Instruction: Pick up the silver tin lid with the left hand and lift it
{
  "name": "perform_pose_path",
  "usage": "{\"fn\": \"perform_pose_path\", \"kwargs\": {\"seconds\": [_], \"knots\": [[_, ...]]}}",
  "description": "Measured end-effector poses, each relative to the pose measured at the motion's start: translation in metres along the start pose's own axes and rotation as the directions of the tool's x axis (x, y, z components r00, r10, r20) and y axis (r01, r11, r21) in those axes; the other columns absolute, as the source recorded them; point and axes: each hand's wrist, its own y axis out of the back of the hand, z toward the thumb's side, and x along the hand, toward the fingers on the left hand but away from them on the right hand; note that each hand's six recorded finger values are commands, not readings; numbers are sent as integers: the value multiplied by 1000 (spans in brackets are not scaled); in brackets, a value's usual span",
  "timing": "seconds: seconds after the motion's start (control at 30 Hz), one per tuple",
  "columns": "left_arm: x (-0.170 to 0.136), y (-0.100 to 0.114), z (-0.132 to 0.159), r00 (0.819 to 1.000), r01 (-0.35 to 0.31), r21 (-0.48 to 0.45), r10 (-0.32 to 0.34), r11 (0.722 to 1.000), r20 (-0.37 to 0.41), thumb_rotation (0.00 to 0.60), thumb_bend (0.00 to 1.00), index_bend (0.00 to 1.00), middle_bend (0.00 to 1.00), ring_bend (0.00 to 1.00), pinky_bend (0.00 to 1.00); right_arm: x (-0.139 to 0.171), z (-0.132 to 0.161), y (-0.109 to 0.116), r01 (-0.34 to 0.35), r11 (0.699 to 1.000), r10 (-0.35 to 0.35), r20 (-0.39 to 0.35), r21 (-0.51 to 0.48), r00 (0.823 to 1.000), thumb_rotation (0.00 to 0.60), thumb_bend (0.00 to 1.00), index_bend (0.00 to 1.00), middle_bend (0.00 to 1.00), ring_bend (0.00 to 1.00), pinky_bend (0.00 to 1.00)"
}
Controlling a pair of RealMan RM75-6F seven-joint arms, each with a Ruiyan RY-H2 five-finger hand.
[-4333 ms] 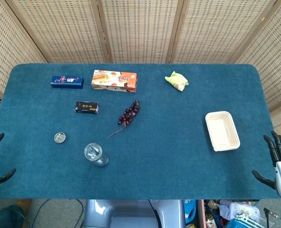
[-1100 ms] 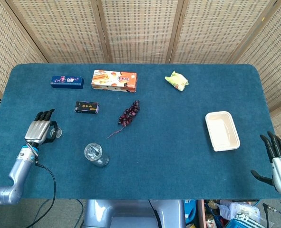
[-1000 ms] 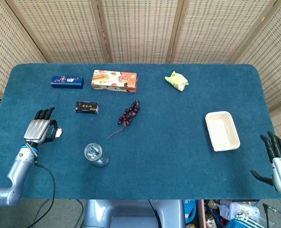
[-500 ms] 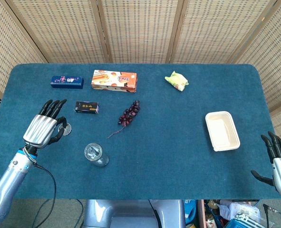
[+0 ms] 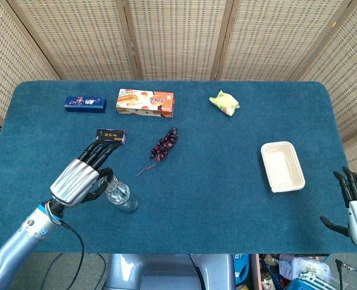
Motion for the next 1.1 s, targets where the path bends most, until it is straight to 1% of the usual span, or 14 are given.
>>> {"fn": "perform_pose_path", "kwargs": {"seconds": [0.1, 0.2, 0.8, 0.83, 0.87, 0.97, 1.0, 1.03, 1.1], "knots": [[-1, -7, 6, 1000, 13, -5, -13, 1000, 24, 600, 479, 588, 0, 0, 0, 0, -1, 0, 0, 1000, 0, 2, -1, 1000, 600, 0, 67, 0, 0, 0], [0, -13, 9, 999, 24, -2, -24, 1000, 32, 600, 478, 588, 0, 0, 0, 0, -1, 1, 2, 1000, -2, 1, -3, 1000, 600, 0, 67, 0, 0, 0], [4, -32, 3, 998, 59, -20, -59, 998, 7, 600, 479, 587, 0, 0, 0, 1, -3, 6, 12, 1000, -12, 4, -25, 1000, 600, 0, 67, 0, 0, 0], [4, -33, 2, 998, 61, -22, -61, 998, 6, 600, 479, 571, 0, 0, 0, 1, -3, 6, 12, 1000, -12, 3, -25, 1000, 600, 0, 67, 0, 0, 0], [4, -34, 2, 998, 64, -22, -64, 998, 5, 600, 479, 492, 0, 0, 0, 1, -3, 6, 12, 1000, -12, 2, -25, 1000, 600, 0, 67, 0, 0, 0], [4, -36, 1, 997, 72, -20, -72, 997, 5, 600, 475, 91, 0, 0, 0, 1, -3, 7, 12, 1000, -12, 3, -27, 1000, 600, 0, 67, 0, 0, 0], [4, -36, 1, 997, 74, -20, -74, 997, 5, 600, 467, 15, 0, 0, 0, 1, -4, 7, 13, 1000, -12, 3, -27, 1000, 600, 0, 67, 0, 0, 0], [4, -36, 1, 997, 75, -22, -75, 997, 5, 600, 459, 0, 0, 0, 0, 1, -4, 7, 12, 1000, -12, 3, -27, 1000, 600, 0, 67, 0, 0, 0], [4, -36, 0, 997, 75, -22, -75, 997, 6, 600, 414, 0, 0, 0, 0, 1, -4, 7, 13, 1000, -13, 4, -27, 1000, 600, 0, 67, 0, 0, 0]]}}
